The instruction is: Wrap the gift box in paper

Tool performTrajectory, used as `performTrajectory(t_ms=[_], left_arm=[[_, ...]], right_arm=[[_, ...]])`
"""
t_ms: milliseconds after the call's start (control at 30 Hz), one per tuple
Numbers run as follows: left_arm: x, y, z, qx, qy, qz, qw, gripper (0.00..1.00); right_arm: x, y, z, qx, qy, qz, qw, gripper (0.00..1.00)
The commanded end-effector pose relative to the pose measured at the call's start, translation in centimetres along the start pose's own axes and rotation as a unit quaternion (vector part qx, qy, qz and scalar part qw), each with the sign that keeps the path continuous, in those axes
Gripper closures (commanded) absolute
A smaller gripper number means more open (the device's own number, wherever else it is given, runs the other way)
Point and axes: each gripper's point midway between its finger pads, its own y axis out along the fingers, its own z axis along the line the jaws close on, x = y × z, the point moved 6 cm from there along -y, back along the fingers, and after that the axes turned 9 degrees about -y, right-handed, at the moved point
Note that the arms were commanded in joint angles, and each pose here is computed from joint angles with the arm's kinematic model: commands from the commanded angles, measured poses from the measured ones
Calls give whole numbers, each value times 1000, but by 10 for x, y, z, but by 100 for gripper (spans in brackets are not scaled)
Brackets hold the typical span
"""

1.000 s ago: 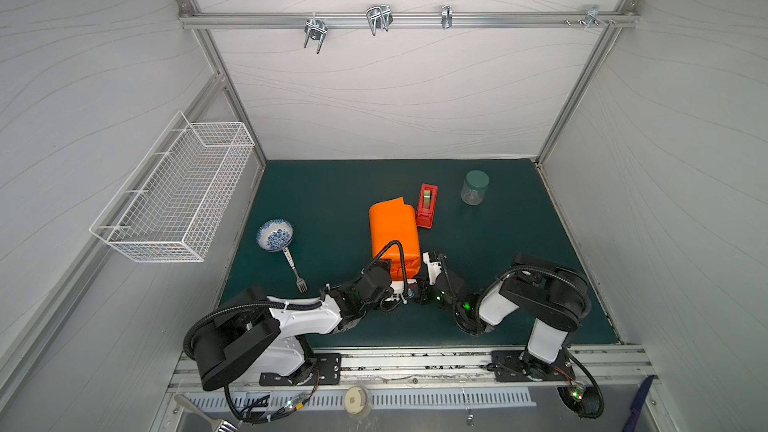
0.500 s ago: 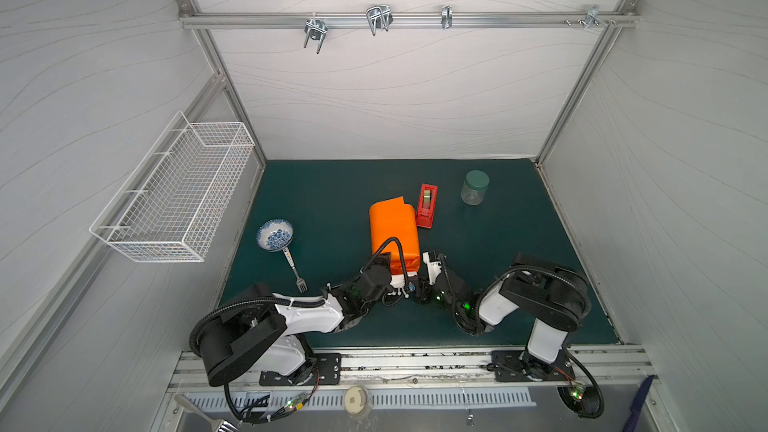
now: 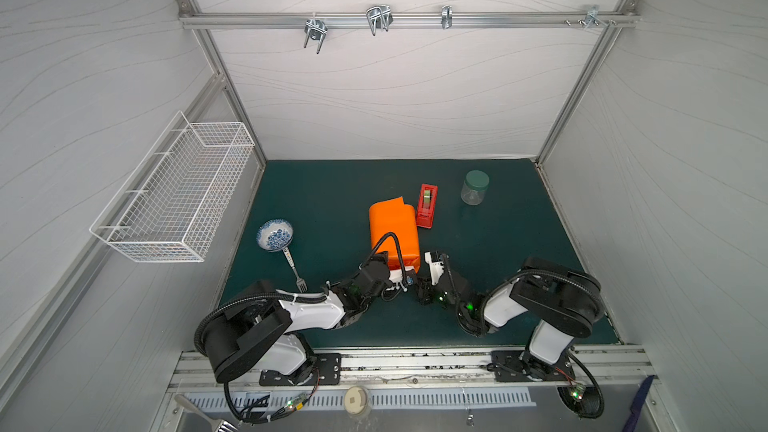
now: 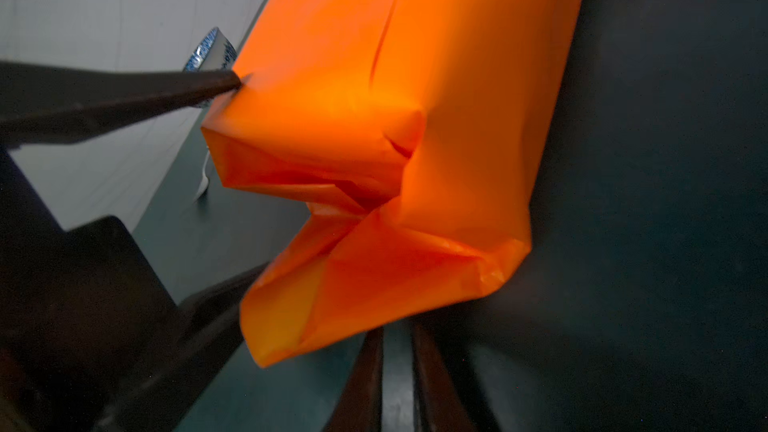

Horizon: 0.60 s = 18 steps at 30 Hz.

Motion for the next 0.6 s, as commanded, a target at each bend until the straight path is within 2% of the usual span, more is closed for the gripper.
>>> performTrajectory(t_ms=[0,467,567], left_arm=[[13,5,10,12,-19,-20,1000,22],[8,6,10,1,-32,-12,999,36],[8,6,11,1,-34,-12,999,36]], right_arm=[[-4,-7,-12,-34,-17,6,999,75],[3,0,-27,-83,-57,24,995,34],[5,5,-31,-90,-57,26,994,30]])
